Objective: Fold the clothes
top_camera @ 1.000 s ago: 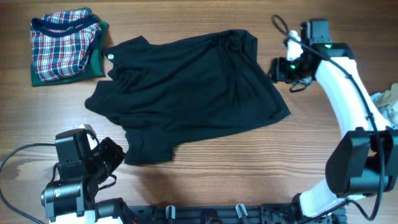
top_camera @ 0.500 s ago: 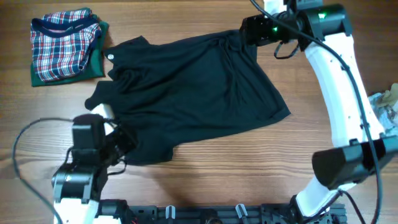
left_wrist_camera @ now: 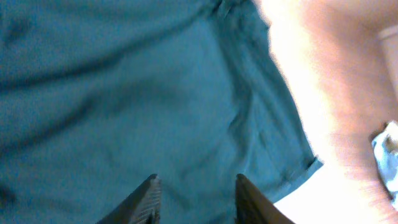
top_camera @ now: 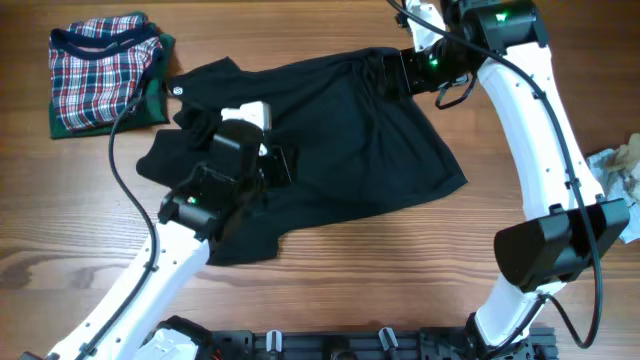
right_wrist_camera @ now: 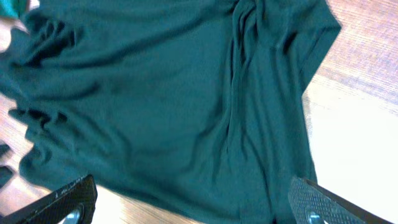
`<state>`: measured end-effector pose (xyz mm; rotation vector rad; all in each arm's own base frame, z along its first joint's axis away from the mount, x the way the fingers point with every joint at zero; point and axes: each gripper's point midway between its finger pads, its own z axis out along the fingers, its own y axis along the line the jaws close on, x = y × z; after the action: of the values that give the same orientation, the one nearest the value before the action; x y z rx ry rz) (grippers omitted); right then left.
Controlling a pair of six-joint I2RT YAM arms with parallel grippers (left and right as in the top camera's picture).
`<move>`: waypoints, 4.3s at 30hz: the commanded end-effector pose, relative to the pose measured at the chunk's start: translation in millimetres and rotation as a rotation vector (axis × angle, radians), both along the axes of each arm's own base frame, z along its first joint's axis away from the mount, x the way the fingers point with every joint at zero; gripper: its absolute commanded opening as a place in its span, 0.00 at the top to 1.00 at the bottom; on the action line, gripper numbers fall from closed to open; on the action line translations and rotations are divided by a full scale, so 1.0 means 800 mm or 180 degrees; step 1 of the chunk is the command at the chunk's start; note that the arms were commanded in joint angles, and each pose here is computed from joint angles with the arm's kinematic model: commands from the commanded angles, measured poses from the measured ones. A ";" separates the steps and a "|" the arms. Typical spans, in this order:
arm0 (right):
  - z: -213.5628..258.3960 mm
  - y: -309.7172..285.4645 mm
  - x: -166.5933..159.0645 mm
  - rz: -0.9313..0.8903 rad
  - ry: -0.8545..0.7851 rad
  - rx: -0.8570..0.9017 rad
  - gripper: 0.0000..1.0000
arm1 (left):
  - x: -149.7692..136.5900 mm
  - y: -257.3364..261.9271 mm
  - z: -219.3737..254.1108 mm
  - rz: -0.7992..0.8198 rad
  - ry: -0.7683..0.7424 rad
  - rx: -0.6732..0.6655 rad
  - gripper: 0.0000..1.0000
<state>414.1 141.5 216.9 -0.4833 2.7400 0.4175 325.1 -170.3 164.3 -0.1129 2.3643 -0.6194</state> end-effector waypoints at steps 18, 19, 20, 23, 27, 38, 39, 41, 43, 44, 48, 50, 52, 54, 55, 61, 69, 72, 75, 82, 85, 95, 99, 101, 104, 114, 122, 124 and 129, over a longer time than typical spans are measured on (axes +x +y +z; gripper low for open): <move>0.000 0.016 0.113 -0.0263 -0.0664 -0.0100 0.01 | 0.042 0.020 0.058 0.0185 0.0305 0.0775 0.32; -0.014 0.019 0.124 -0.0370 -0.0633 -0.0052 0.01 | 0.042 0.021 0.058 0.0224 0.0316 0.0753 0.34; -0.027 0.022 0.135 -0.0477 -0.0609 -0.0001 0.02 | 0.041 0.021 0.058 0.0279 0.0352 0.0712 0.34; -0.071 0.028 0.165 -0.0929 -0.0455 0.0195 0.22 | 0.034 0.024 0.052 0.0318 0.0458 0.0718 0.35; -0.132 0.029 0.176 -0.1200 -0.0173 0.0222 0.34 | 0.030 0.026 0.048 0.0313 0.0513 0.0749 0.36; -0.203 -0.009 0.202 -0.1220 -0.0073 0.0198 0.33 | 0.026 0.028 0.015 0.0270 0.0781 0.0910 0.37; -0.206 -0.009 0.204 -0.1225 -0.0078 0.0202 0.33 | 0.027 0.027 0.006 0.0264 0.0839 0.0940 0.37; -0.214 -0.009 0.207 -0.1225 -0.0081 0.0203 0.33 | 0.030 0.026 -0.007 0.0259 0.0909 0.0979 0.37; -0.222 -0.007 0.207 -0.1214 -0.0051 0.0219 0.35 | 0.033 0.024 -0.009 0.0260 0.0901 0.0975 0.37; -0.229 -0.005 0.206 -0.1204 -0.0019 0.0234 0.36 | 0.034 0.024 -0.009 0.0260 0.0891 0.0969 0.37; -0.248 -0.003 0.203 -0.1185 0.0078 0.0251 0.39 | 0.039 0.022 -0.006 0.0264 0.0838 0.0943 0.37; -0.249 0.003 0.204 -0.1151 0.0083 0.0315 0.45 | 0.039 0.022 -0.006 0.0265 0.0840 0.0942 0.37; -0.249 0.011 0.203 -0.1097 0.0108 0.0429 0.50 | 0.039 0.022 -0.006 0.0265 0.0840 0.0942 0.37; -0.252 0.012 0.203 -0.1093 0.0123 0.0430 0.55 | 0.039 0.022 -0.006 0.0264 0.0839 0.0942 0.37; -0.254 0.012 0.202 -0.1094 0.0130 0.0427 0.58 | 0.039 0.022 -0.006 0.0265 0.0840 0.0942 0.37; -0.274 0.013 0.196 -0.1088 0.0244 0.0398 0.81 | 0.039 0.022 -0.006 0.0265 0.0840 0.0942 0.36; -0.189 -0.048 0.210 -0.1243 0.0070 0.0587 0.96 | 0.041 0.021 -0.005 0.0267 0.0817 0.0928 0.36; -0.136 -0.079 0.216 -0.1260 -0.0183 0.0659 0.96 | 0.041 0.021 -0.005 0.0267 0.0816 0.0927 0.36; -0.087 -0.100 0.227 -0.0949 -0.0653 0.0585 0.96 | 0.041 0.020 -0.004 0.0268 0.0807 0.0922 0.36; -0.064 -0.160 0.261 -0.1265 -0.1242 -0.0120 0.53 | 0.041 0.020 -0.005 0.0267 0.0810 0.0923 0.36; -0.073 -0.172 0.247 -0.1446 -0.1009 -0.0042 0.27 | 0.041 0.019 -0.005 0.0261 0.0809 0.0923 0.36; -0.128 -0.042 0.106 -0.0406 0.0349 -0.0186 0.16 | 0.037 0.023 -0.007 0.0401 0.0911 0.0858 0.36; -0.145 -0.005 0.083 -0.0451 0.0488 -0.0510 0.30 | 0.038 0.043 -0.010 0.0861 0.1096 0.0633 0.36; -0.158 0.003 0.080 -0.0519 0.0456 -0.0703 0.34 | 0.041 0.053 -0.011 0.1005 0.1133 0.0570 0.37; -0.180 -0.006 0.082 -0.0790 0.0417 -0.0981 0.41 | 0.041 0.060 -0.012 0.1046 0.1162 0.0581 0.37; -0.218 -0.015 0.084 -0.0873 0.0374 -0.1101 0.44 | 0.041 0.060 -0.012 0.1046 0.1164 0.0581 0.37; -0.242 -0.015 0.085 -0.0870 0.0384 -0.1106 0.57 | 0.041 0.060 -0.012 0.1045 0.1164 0.0581 0.36; -0.246 -0.016 0.085 -0.0870 0.0397 -0.1130 0.61 | 0.041 0.060 -0.012 0.1045 0.1164 0.0581 0.36; -0.245 -0.029 0.087 -0.0900 0.0359 -0.1265 0.70 | 0.041 0.060 -0.012 0.1045 0.1164 0.0581 0.36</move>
<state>482.6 126.6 20.9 -0.1693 2.9539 -0.1279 353.3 -126.4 149.5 -0.5281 2.6812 -0.2451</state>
